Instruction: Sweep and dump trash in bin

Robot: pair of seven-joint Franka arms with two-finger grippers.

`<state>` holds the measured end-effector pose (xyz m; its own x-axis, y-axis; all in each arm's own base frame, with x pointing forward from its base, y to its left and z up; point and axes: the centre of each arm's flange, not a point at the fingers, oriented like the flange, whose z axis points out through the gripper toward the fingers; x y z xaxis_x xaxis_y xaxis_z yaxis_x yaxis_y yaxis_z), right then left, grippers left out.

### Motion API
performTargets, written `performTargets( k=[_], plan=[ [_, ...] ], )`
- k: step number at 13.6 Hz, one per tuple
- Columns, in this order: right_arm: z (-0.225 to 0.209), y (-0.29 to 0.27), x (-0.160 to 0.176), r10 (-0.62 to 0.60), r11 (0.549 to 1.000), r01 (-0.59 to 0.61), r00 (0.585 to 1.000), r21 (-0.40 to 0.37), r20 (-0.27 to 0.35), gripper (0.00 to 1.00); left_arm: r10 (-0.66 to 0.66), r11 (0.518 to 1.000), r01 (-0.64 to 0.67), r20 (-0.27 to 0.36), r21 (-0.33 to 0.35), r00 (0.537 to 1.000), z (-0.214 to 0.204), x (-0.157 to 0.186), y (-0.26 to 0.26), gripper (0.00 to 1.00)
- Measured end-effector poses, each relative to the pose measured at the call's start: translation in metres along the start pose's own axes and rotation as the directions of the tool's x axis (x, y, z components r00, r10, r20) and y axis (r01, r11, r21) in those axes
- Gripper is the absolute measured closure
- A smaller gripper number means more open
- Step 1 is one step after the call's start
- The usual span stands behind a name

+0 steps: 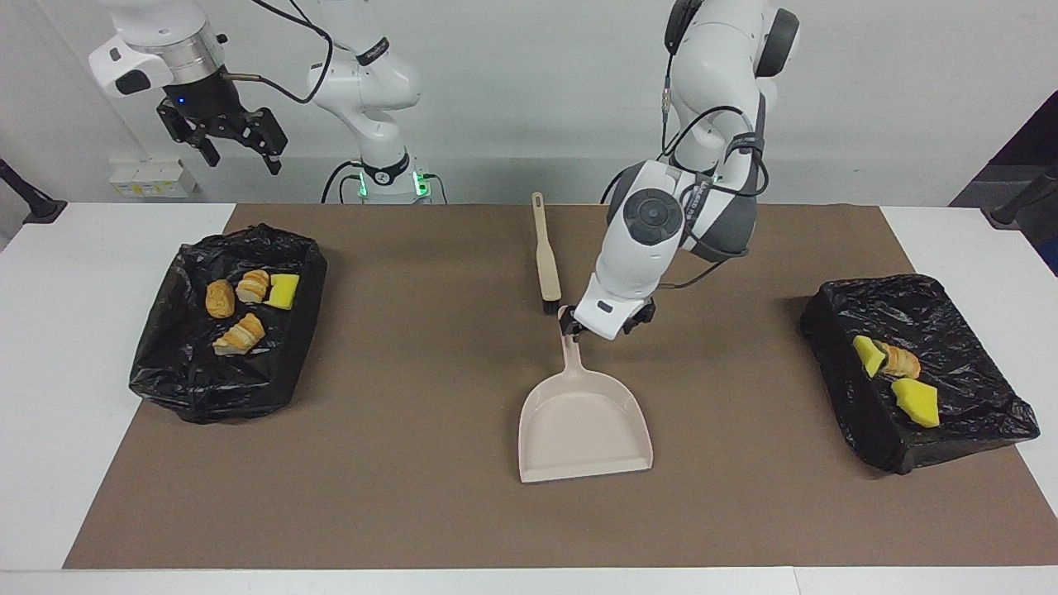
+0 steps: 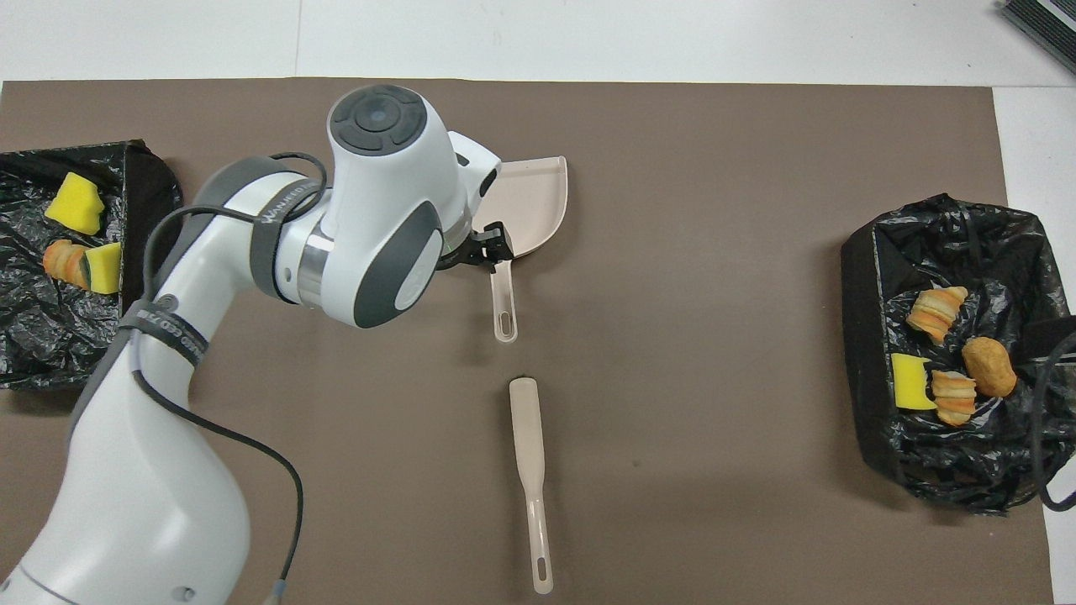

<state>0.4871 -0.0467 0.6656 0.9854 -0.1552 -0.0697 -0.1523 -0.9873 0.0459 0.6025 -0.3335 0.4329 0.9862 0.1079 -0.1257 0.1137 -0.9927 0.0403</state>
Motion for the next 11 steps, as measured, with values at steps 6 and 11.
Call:
performTargets(
  k=[6, 11],
  plan=[
    [0.000, 0.000, 0.000, 0.000, 1.000, 0.000, 1.000, 0.000, 0.000, 0.00, 0.101, 0.995, -0.101, 0.007, -0.013, 0.995, -0.063, 0.027, -0.104, 0.00],
    [0.000, 0.000, 0.000, 0.000, 1.000, 0.000, 1.000, 0.000, 0.000, 0.00, 0.243, 0.970, -0.242, 0.029, -0.031, 0.970, -0.116, 0.031, -0.212, 0.00]
  ],
)
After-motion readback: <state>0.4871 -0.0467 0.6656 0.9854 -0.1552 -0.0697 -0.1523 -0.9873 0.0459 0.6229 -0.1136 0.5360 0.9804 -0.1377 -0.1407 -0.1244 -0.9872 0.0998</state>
